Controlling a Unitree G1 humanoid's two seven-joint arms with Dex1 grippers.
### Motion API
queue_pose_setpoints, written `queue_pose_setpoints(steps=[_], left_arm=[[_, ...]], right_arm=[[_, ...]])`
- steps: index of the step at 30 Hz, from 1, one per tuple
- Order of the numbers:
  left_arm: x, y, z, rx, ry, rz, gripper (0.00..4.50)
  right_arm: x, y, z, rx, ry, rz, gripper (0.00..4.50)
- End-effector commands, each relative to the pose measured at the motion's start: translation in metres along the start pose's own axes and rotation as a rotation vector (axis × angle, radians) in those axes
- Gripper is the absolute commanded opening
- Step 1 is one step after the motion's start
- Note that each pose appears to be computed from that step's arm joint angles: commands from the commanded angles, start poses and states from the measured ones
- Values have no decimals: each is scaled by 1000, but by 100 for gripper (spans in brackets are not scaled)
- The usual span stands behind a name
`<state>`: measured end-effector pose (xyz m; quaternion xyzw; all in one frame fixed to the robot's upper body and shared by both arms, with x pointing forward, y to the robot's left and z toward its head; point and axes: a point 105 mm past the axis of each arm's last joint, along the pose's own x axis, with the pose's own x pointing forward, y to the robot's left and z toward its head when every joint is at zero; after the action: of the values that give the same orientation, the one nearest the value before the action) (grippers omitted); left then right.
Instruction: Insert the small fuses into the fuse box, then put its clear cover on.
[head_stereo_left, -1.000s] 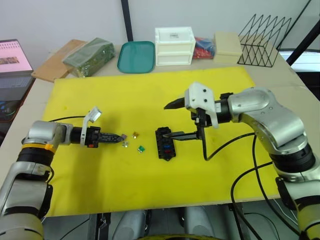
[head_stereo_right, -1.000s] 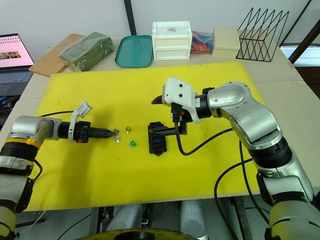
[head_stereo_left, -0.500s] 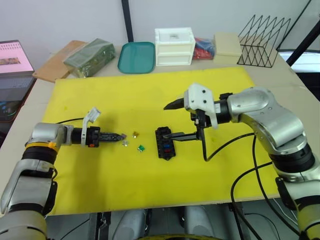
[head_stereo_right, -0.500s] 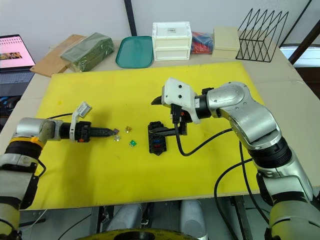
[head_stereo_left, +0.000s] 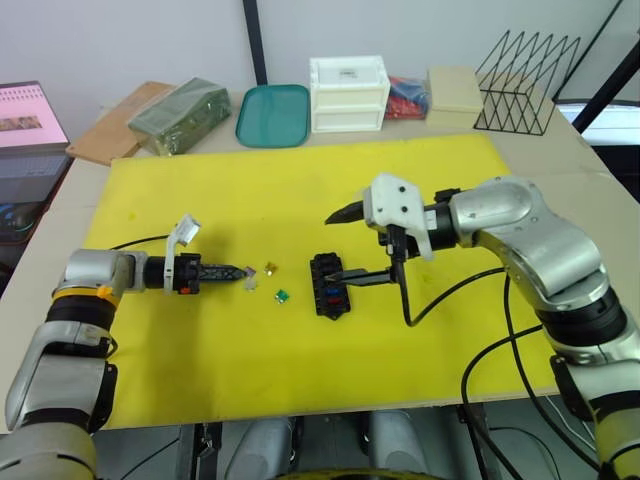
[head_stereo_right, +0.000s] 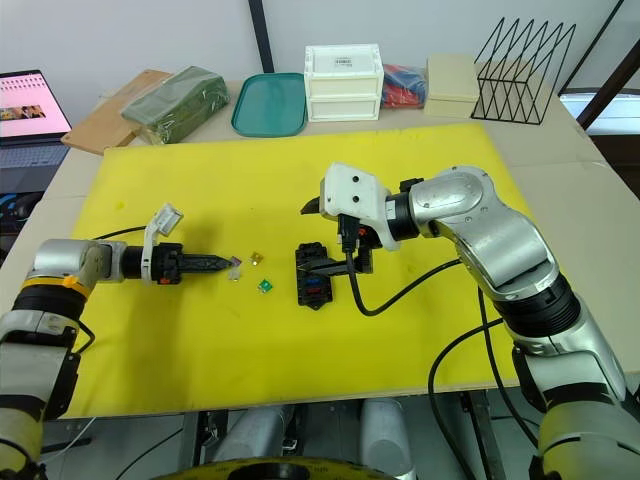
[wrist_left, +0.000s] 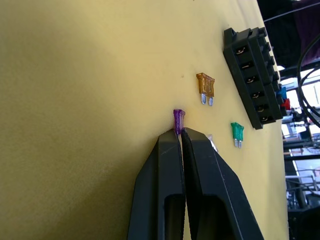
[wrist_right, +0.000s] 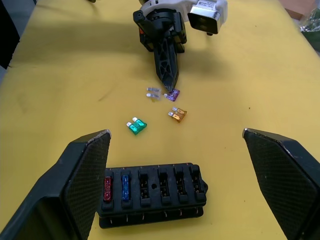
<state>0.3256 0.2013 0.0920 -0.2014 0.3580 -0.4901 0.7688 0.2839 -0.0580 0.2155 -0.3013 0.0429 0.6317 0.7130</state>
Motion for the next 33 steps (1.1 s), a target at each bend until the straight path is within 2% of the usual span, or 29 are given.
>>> queue_pose_setpoints(steps=[1, 3, 6, 10, 14, 18, 22, 25, 29, 32, 33], left_arm=[[-9, 11, -6, 15, 4, 86, 3], [-11, 8, -4, 38, -1, 85, 3], [-17, -6, 18, 134, -84, 61, 3], [-26, -36, 41, 238, -187, 2, 3], [-28, -64, 48, 311, -230, -54, 3], [-28, -97, 49, 378, -240, -123, 3], [-20, -129, 48, 445, -250, -204, 3], [-12, -151, 52, 493, -290, -260, 3], [-3, -173, 58, 533, -369, -309, 3], [1, -179, 58, 533, -412, -316, 0], [2, -180, 58, 530, -421, -320, 0]], right_arm=[[-2, 2, 9, -49, -19, -1, 450], [-2, 2, 8, -48, -17, 0, 450], [-2, 2, 8, -41, -18, -2, 450], [-4, 1, 6, 10, -22, -1, 450], [-7, 2, 8, 75, -35, 11, 450], [-11, 5, 11, 196, -46, 53, 450], [-16, 1, 21, 411, -64, 100, 450], [-19, -4, 24, 564, -65, 111, 450], [-28, -10, 41, 715, -171, 156, 450], [-30, -11, 45, 744, -212, 163, 388], [-31, -11, 45, 750, -221, 166, 356]])
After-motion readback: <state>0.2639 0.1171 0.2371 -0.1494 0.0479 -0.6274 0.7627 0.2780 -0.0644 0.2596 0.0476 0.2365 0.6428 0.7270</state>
